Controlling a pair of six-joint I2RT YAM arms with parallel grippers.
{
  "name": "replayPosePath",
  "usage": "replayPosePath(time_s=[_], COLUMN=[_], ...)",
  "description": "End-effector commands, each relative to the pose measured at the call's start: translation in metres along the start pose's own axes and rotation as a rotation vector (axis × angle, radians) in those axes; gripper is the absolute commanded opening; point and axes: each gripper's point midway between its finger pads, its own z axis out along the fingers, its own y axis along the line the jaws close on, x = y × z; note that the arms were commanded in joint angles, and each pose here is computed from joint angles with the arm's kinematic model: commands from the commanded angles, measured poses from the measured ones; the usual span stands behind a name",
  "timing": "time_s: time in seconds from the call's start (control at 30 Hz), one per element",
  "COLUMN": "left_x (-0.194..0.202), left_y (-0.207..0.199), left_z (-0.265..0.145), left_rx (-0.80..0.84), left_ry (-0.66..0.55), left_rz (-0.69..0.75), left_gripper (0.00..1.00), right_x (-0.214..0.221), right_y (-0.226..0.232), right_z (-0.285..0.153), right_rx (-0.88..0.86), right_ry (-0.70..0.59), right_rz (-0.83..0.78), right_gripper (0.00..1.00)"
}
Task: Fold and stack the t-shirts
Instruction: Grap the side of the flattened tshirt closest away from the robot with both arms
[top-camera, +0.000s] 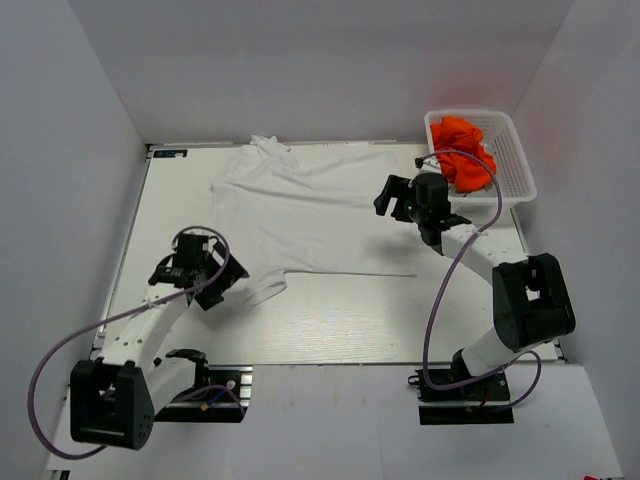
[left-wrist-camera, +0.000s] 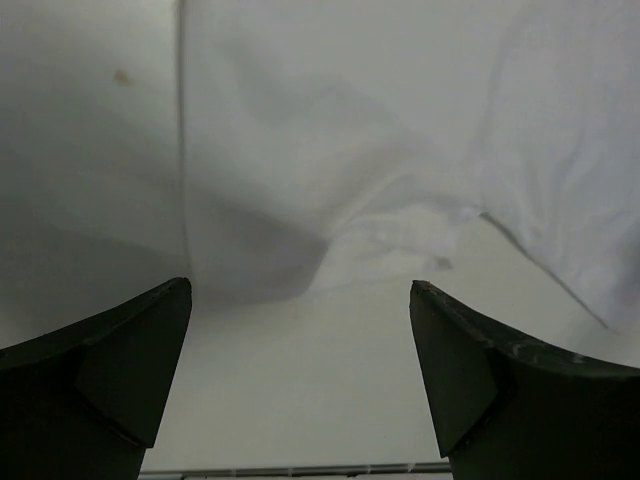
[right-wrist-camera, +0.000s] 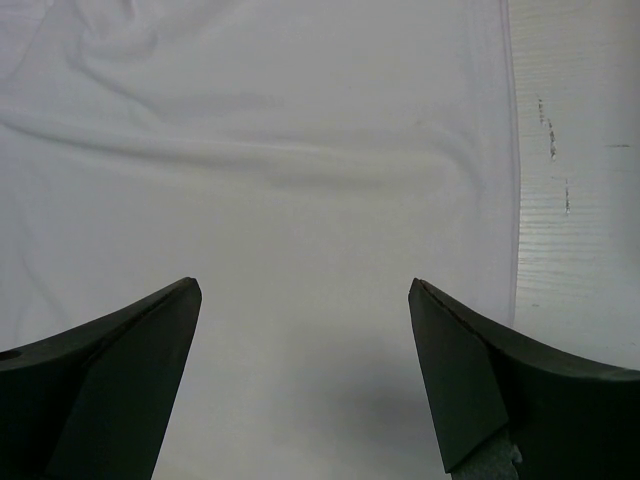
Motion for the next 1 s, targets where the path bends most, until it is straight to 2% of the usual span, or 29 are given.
replayPosePath(time_s=[0.0,0.17,0.3,0.37,0.43,0.57,0.6,0.67,0.7,0.73,0.97], left_x=[0.034,0.056,0.068,0.064,0.058,0.047,0.045,0.05,0.048,0.049,0.029], left_y=[0.012,0.044,0.067,0.063,0.055,0.049,0.047,0.056,0.056,0.06,0.043], left_z=[-0.014,-0.011,0.004,0.014,0.022,0.038,0.039,0.041,0.041,0.043,0.032], left_rx=[0.007,-0.119,-0.227,-0.211,-0.176,-0.163,-0.165,-0.203,-0.217,-0.235,-0.158], left_ry=[0.085,0.148,0.195,0.179,0.163,0.134,0.135,0.157,0.153,0.154,0.075], left_rz=[-0.09,-0.098,-0.101,-0.109,-0.099,-0.096,-0.096,-0.085,-0.083,-0.082,-0.032], left_gripper=[1.0,1.0,0.9,0.81,0.79,0.61,0.46,0.33,0.09,0.01,0.0], right_x=[-0.018,-0.014,-0.011,-0.01,-0.007,0.004,0.008,0.012,0.011,0.01,0.026], right_y=[0.005,0.003,0.0,-0.001,-0.001,-0.005,-0.005,-0.008,-0.009,-0.012,-0.034], right_z=[-0.005,-0.005,-0.004,-0.003,-0.003,-0.001,-0.002,-0.004,-0.008,-0.009,-0.034], right_rx=[-0.014,-0.008,0.0,0.003,0.001,0.016,0.019,0.027,0.039,0.052,0.171], right_ry=[-0.07,-0.06,-0.052,-0.049,-0.038,-0.011,-0.002,0.004,-0.007,-0.01,0.027], right_rz=[0.017,0.016,0.014,0.019,0.022,0.054,0.071,0.078,0.078,0.08,0.118], right_gripper=[0.9,0.9,0.9,0.9,0.9,0.9,0.9,0.9,0.9,0.9,0.9])
